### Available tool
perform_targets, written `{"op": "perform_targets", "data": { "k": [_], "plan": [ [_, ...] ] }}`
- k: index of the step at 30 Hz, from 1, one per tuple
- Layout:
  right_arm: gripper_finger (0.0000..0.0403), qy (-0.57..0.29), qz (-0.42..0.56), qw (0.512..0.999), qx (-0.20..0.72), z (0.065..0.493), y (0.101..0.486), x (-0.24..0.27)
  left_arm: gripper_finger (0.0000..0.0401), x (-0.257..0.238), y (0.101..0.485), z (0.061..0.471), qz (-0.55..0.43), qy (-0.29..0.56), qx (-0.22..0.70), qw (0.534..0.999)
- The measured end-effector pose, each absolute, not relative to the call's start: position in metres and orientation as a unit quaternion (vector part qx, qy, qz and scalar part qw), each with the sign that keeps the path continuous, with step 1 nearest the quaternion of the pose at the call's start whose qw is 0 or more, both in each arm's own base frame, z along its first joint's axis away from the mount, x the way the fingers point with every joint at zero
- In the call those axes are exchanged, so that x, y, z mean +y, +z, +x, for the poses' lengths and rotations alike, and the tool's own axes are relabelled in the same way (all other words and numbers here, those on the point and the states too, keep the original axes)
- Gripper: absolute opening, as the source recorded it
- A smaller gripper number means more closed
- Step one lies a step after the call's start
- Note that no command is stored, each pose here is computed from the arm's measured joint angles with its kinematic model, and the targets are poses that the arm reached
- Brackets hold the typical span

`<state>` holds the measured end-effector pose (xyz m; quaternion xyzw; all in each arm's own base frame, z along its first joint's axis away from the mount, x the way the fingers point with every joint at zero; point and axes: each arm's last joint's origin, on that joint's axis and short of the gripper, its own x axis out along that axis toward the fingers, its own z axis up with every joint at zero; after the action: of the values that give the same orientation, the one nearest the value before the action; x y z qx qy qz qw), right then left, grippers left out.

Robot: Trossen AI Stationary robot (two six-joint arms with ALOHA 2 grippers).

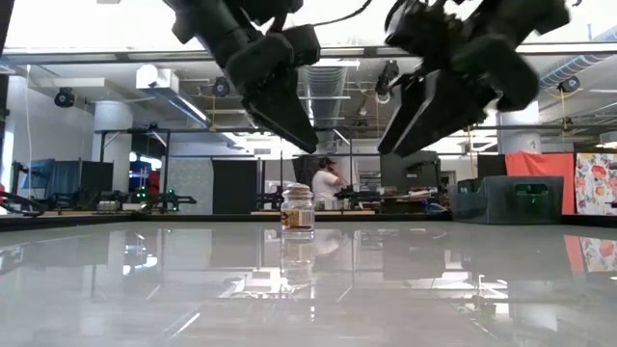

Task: Sort spices by type
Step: Put the brown seasoning bottle into the transparent bin

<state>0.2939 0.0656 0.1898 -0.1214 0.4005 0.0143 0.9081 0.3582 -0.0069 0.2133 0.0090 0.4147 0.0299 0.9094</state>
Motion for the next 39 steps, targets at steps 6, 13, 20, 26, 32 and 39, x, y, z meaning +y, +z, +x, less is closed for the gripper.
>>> {"op": "perform_targets", "data": {
  "k": [6,13,20,26,32,39],
  "plan": [
    [0.0256,-0.015,-0.138,0.910,0.390,0.290,0.190,0.080,0.0260,0.012,0.210,0.356,-0.007,0.029,0.429,0.903],
    [0.0282,-0.030,-0.135,0.911,0.388,0.291,0.189,0.080,0.0285,0.017,0.203,0.361,0.002,0.040,0.427,0.903],
    [0.0300,-0.030,-0.130,0.918,0.375,0.293,0.191,0.081,0.0300,0.019,0.179,0.368,0.023,0.040,0.460,0.887],
    [0.0310,-0.037,-0.110,0.920,0.375,0.293,0.190,0.081,0.0300,0.023,0.174,0.368,0.025,0.042,0.471,0.881],
    [0.0305,-0.043,-0.091,0.922,0.375,0.293,0.190,0.081,0.0296,0.023,0.163,0.370,0.034,0.034,0.485,0.873],
    [0.0287,-0.033,-0.075,0.923,0.377,0.293,0.190,0.082,0.0265,0.023,0.151,0.374,0.032,0.034,0.490,0.871]
  ]
}}
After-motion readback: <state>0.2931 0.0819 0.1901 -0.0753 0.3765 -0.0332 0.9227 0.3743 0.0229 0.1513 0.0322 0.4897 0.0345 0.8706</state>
